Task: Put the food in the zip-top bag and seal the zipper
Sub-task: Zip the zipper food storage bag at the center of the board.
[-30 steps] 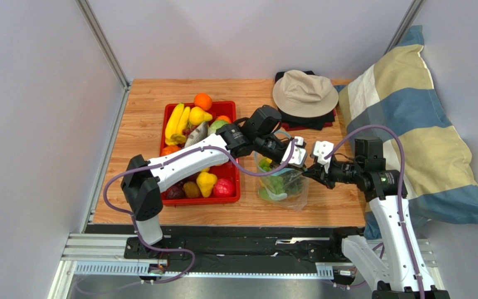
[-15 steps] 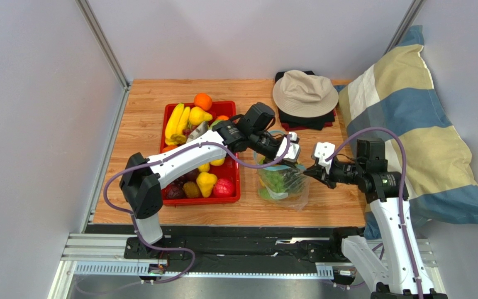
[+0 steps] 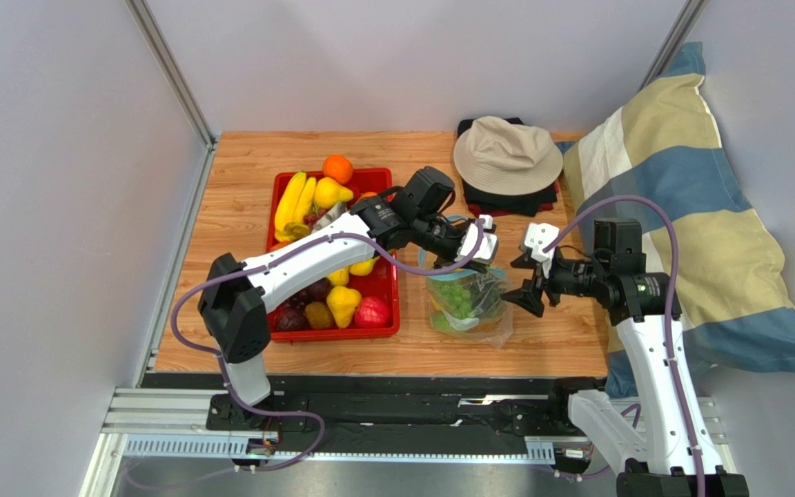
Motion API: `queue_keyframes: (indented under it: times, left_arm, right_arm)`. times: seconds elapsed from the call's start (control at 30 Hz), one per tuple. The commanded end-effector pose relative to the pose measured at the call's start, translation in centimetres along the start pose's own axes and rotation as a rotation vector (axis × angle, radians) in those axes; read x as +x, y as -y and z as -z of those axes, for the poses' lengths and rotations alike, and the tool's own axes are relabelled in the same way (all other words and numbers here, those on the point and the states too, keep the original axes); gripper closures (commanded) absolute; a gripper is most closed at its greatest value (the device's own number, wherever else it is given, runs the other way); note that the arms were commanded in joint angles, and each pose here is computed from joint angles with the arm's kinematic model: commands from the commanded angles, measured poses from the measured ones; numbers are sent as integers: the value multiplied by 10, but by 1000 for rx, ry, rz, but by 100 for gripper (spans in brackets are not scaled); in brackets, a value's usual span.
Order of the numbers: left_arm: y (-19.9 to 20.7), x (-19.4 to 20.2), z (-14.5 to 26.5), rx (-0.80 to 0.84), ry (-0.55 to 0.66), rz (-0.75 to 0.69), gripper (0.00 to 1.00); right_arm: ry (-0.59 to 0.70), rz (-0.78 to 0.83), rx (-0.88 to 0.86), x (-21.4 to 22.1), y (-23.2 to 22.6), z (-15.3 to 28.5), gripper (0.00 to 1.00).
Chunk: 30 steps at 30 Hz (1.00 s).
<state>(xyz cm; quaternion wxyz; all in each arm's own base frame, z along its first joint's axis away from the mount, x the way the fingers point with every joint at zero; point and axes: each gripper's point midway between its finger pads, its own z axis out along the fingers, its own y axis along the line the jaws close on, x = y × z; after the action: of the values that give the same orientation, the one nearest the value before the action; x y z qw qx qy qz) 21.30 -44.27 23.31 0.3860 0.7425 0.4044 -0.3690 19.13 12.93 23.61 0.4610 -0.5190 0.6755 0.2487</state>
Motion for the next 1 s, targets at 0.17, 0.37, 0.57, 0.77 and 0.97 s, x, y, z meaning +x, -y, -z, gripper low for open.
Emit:
queue_keyframes:
  times: [0.17, 0.37, 0.57, 0.77, 0.97]
  left_arm:
    - [-4, -33, 1, -30, 15, -55, 100]
    - [-6, -38, 0, -46, 3, -54, 100]
    - [-3, -11, 5, -55, -86, -15, 100]
    - [-4, 25, 37, -101, -170, 77, 99]
    - [-3, 50, 78, -149, -248, 107, 98]
  right_arm:
    - [48, 49, 6, -24, 18, -7, 55]
    - [39, 77, -2, -23, 23, -11, 96]
    - [7, 117, 46, -17, 25, -6, 100]
    - [-14, 101, 99, -5, 23, 3, 100]
    - [-34, 65, 150, 1, 34, 10, 100]
